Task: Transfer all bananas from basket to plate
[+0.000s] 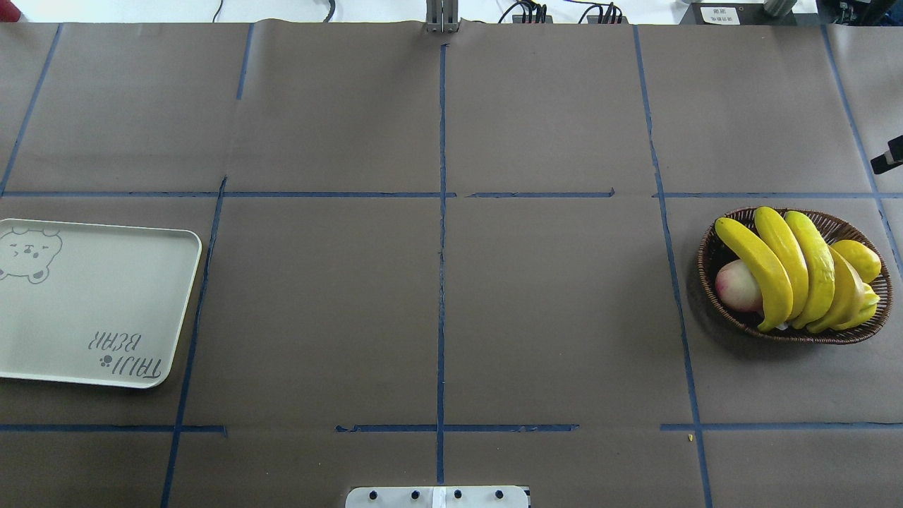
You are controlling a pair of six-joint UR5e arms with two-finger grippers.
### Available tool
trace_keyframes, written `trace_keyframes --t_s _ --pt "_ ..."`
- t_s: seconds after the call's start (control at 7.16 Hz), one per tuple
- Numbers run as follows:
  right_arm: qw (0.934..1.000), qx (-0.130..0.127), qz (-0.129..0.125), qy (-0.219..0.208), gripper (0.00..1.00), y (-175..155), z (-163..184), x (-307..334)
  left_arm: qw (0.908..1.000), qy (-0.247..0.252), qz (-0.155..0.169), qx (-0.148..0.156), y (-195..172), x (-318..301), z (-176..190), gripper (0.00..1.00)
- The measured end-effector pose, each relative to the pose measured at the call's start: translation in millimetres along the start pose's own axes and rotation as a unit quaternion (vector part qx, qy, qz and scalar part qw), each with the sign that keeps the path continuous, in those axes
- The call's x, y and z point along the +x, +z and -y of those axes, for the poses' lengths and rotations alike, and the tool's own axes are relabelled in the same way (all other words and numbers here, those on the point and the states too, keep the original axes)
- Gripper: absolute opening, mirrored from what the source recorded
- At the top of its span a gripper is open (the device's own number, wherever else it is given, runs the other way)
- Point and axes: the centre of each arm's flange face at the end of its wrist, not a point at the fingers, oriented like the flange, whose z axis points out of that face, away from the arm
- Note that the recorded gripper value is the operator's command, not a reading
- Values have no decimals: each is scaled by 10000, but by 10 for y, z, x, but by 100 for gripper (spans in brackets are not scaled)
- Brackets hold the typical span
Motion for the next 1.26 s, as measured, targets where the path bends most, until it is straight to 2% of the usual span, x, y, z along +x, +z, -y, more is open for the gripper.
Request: trace_keyframes --t_s 0.28,0.42,0.84,1.26 --pt "9999 -50 143 37 100 72 -67 -719 10000 -66 2 -3 4 -6 -12 100" --pt "9999 -97 123 37 99 146 -156 -935 10000 -71 4 -5 17 -24 -29 100" --pt "9994 -192 -268 -133 93 443 -599 -1259 10000 -11 -5 44 59 -72 -59 100" --pt "9962 -459 -545 -498 88 814 -861 -1271 9999 57 -9 104 86 -110 -113 100"
